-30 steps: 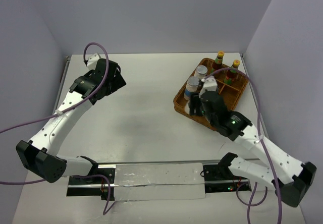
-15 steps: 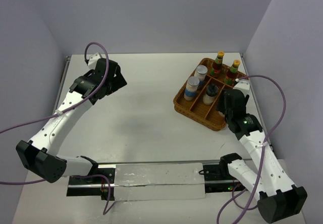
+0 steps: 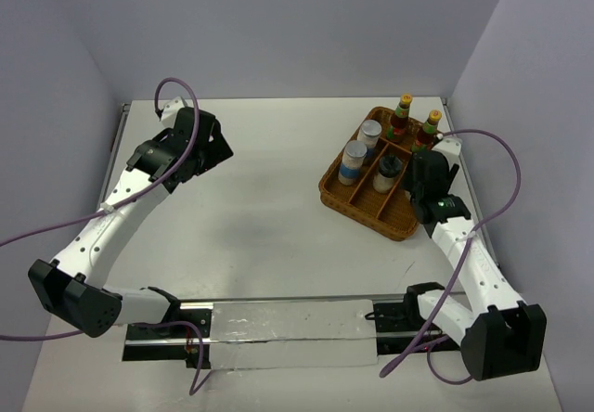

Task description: Organize the condiment bottles

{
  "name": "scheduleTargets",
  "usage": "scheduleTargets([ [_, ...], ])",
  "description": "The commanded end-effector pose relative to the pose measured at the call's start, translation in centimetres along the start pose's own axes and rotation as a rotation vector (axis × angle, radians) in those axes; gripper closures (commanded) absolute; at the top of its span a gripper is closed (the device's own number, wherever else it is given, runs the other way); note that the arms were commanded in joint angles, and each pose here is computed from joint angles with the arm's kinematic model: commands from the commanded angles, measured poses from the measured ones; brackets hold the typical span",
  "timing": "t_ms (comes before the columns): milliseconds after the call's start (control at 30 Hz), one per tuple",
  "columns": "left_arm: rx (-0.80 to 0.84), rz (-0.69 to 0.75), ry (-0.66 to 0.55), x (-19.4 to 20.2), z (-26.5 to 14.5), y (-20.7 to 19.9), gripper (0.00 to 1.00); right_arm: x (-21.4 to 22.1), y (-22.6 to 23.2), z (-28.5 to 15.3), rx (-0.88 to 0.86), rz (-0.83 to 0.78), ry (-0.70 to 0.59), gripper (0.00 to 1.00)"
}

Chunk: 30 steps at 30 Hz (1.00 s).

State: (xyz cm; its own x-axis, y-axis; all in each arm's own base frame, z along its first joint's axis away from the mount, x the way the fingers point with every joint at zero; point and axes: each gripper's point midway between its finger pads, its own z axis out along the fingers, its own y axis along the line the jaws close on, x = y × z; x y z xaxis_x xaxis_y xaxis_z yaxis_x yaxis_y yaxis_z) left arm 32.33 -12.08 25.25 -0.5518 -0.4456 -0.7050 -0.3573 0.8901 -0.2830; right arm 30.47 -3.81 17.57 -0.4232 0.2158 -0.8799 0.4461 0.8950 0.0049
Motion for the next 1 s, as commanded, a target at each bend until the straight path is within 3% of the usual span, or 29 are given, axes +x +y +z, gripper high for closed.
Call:
scheduleTargets([
  [0, 0.042, -0.022, -0.042, -1.5, -0.8, -0.8, 0.09, -2.2, 1.0, 1.7, -0.021, 0.064, -0.09, 0.5],
  [200, 0.038, -0.02, -0.04, -1.5, -0.7, -0.7, 0.09, 0.3, 1.5, 3.7, -0.019, 0.038, -0.031, 0.49],
  [333, 0.036, -0.02, -0.042, -1.4, -0.7, -0.6, 0.09, 1.8, 1.5, 4.3, -0.015, 0.022, 0.0, 0.43],
  [367, 0.035, -0.019, -0.038, -1.3, -0.6, -0.6, 0.09, 2.0, 1.5, 4.4, -0.015, 0.021, 0.002, 0.39],
  [433, 0.033, -0.018, -0.032, -1.2, -0.4, -0.7, 0.09, 2.6, 1.4, 4.7, -0.009, 0.012, 0.02, 0.22],
  [567, 0.037, -0.018, -0.024, -1.0, -0.2, -0.9, 0.09, 2.7, 1.3, 4.5, -0.006, 0.008, 0.029, 0.01],
  [800, 0.041, -0.014, -0.022, -1.0, 0.0, -1.2, 0.09, -1.6, 1.0, 1.9, -0.019, 0.04, -0.035, 0.0],
  [967, 0.089, 0.01, -0.018, -2.2, -1.1, -2.5, 0.09, -8.4, 0.8, -2.8, -0.066, 0.093, -0.134, 0.0],
])
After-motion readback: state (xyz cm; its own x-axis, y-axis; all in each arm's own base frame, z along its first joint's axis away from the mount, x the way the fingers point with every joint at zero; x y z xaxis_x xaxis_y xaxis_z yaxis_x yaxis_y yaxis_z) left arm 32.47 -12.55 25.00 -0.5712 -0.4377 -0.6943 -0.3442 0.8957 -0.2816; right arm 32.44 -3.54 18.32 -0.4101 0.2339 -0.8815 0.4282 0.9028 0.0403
